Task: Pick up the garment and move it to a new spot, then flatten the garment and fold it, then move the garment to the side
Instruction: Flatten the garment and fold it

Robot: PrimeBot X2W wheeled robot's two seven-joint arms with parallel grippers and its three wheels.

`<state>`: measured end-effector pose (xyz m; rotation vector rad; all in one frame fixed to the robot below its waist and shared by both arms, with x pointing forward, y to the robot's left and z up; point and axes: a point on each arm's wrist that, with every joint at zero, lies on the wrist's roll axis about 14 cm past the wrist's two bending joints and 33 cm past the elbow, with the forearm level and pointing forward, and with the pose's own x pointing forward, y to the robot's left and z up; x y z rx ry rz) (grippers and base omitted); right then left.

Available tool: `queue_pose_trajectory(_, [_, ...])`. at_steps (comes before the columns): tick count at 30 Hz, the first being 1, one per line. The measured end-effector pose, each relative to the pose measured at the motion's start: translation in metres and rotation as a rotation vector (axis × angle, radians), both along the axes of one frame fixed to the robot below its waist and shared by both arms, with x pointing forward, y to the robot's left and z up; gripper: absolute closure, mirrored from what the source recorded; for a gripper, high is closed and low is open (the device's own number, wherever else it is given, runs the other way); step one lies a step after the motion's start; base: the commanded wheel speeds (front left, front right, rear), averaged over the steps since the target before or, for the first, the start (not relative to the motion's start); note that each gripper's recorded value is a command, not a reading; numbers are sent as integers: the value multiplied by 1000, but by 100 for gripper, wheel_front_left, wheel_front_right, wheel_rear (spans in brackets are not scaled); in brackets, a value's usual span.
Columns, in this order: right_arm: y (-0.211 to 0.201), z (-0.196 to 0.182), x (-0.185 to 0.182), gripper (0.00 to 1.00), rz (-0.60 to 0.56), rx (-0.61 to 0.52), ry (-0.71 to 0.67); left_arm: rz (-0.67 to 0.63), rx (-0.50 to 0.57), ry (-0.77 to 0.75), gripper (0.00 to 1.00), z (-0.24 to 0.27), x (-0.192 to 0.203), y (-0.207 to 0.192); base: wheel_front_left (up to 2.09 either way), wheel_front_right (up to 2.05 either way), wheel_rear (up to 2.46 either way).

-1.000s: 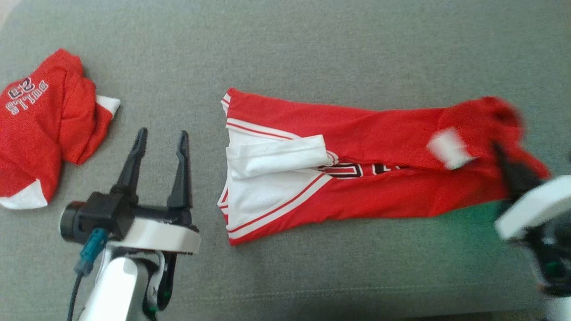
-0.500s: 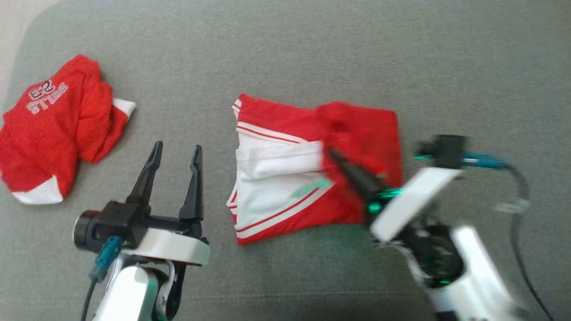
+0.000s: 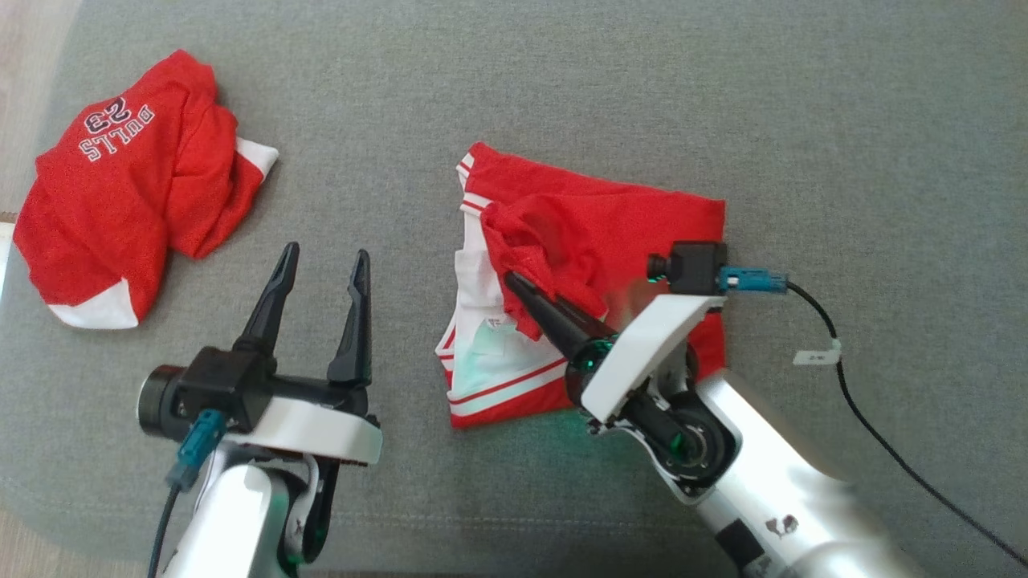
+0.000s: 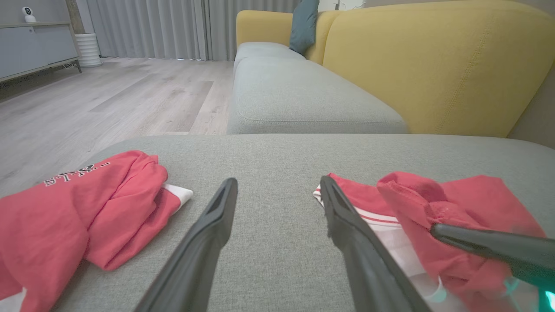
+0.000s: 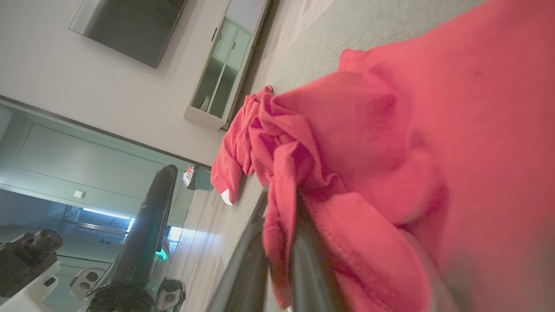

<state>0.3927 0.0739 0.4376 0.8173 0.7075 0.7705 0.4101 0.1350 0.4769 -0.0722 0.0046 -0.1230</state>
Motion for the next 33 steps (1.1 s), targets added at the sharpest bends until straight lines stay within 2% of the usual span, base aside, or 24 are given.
queue_pose_trajectory(5, [11,18,3,0,13,22,-79,-5,-3,-1,0,0,1,-2,0,0,0])
queue_pose_trajectory(8, [20,45,5,0,35,55,-181,-11,-6,-5,0,1,2,-5,0,0,0])
queue_pose_trajectory(11, [15,78,16,0,-1,81,-332,-17,-8,-8,0,2,3,-7,0,0,0])
queue_pose_trajectory(14, [-20,94,40,0,-106,14,-515,-17,-8,-15,0,4,5,-9,0,0,0])
queue_pose_trajectory(19, [-111,113,82,0,-356,-166,-734,-5,-11,-48,0,15,9,-7,0,0,0])
queue_pose_trajectory(23, [-179,96,79,0,-511,-315,-733,-8,-12,-60,0,19,8,-9,0,0,0])
queue_pose_trajectory(24, [-179,96,79,0,-511,-315,-733,-8,-12,-60,0,19,8,-9,0,0,0])
queue_pose_trajectory(28, [-236,73,57,0,-624,-462,-672,-19,-9,-58,0,18,7,-12,0,0,0])
queue_pose_trajectory(33, [-266,61,28,0,-677,-583,-626,-21,-4,-71,0,22,11,-11,0,0,0])
